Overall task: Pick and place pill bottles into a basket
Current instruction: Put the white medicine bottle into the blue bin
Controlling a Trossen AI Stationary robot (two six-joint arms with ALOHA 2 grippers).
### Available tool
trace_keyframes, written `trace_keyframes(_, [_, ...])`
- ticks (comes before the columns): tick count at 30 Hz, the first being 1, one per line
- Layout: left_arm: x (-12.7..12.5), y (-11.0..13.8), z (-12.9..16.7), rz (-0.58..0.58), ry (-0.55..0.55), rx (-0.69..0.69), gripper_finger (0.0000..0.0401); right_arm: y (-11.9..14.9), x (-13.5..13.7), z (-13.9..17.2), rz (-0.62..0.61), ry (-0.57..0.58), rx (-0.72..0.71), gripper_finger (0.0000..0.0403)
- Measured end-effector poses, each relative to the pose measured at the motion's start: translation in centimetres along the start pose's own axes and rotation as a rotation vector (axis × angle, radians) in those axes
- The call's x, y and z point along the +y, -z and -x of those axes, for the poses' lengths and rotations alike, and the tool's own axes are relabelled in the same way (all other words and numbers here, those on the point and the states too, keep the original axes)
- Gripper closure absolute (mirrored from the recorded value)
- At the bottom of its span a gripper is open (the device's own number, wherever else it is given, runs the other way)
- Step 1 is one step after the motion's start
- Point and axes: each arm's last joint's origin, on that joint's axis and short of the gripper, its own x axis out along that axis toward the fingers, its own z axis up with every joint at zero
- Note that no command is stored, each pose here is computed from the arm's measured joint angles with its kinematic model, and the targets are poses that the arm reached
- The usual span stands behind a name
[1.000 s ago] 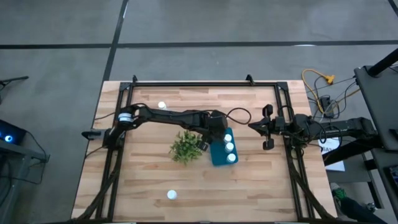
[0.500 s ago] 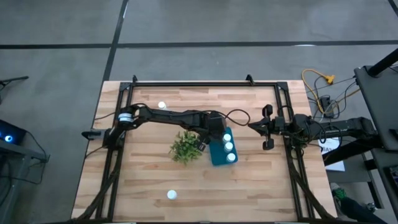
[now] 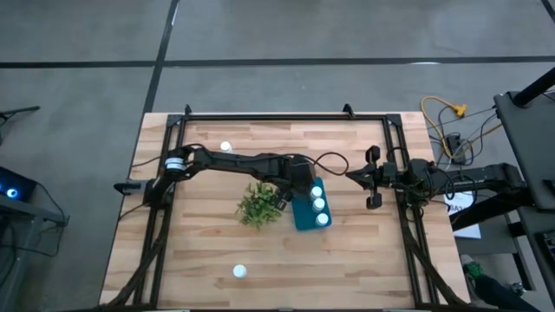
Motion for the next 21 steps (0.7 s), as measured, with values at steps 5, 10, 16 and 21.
trace_keyframes(5, [0.0,0.0,0.0,0.001,-0.001,0.003,0.0223,0.0,0.0,0.0,0.0,0.0,0.0,0.0394])
trace_keyframes(10, [0.1,-0.1,0.2,0.018,-0.009,-0.003,0.0223,0.0,0.0,0.0,0.0,0.0,0.0,0.0394])
trace_keyframes(16, [0.2,-0.9,1.6,0.017,-0.02,-0.017,0.0223,0.0,0.0,0.0,0.0,0.0,0.001,0.0394])
trace_keyframes(21, [0.3,-1.9,3.9,0.002,-0.043,-0.031,0.0223,0.0,0.0,0.0,0.0,0.0,0.002,0.0394])
